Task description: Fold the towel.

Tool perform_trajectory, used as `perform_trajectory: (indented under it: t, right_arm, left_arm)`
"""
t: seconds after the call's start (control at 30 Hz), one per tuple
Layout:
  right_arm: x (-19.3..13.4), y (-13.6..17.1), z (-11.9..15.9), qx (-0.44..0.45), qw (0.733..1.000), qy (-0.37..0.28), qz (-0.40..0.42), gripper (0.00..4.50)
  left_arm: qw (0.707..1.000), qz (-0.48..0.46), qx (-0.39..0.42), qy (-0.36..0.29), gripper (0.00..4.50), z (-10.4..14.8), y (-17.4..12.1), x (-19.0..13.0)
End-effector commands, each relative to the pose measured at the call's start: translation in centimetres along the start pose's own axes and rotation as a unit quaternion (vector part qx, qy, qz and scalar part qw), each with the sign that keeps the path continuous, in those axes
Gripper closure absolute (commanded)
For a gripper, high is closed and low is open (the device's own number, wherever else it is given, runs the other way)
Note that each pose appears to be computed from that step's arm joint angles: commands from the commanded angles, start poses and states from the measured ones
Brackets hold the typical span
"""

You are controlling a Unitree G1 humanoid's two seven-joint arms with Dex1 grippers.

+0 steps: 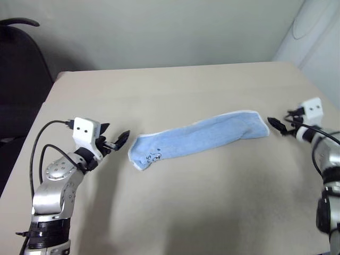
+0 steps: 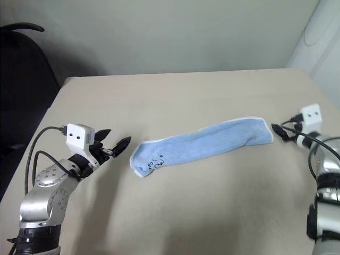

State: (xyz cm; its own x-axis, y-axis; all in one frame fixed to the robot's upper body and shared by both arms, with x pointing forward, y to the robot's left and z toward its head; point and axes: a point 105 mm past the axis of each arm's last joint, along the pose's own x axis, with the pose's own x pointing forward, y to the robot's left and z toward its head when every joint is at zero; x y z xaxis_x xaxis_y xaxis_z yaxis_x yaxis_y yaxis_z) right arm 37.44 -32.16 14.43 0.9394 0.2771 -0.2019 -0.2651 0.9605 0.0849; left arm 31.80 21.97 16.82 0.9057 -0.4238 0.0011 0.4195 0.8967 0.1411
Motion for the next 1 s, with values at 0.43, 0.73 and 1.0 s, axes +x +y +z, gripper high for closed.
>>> perform_trajectory:
  t: [0.43, 0.73, 1.0]
  right_arm:
    - [-2.6, 5.6, -1.5, 0.354, 0.934, 0.021, 0.047, 0.00]
    - [1.4, 5.3, -2.6, 0.446, 0.895, 0.008, -0.011, 0.00]
    - [3.3, 3.1, -3.4, 0.476, 0.876, -0.009, -0.076, 1.27]
  left_arm:
    - [0.935, -0.284, 0.154, 0.145, 0.31, -5.2, -6.9, -2.1]
    - [0.918, -0.265, 0.221, 0.194, 0.31, -8.0, -4.2, -2.4]
    - [0.923, -0.255, 0.222, 0.183, 0.29, -7.8, -3.9, -2.7]
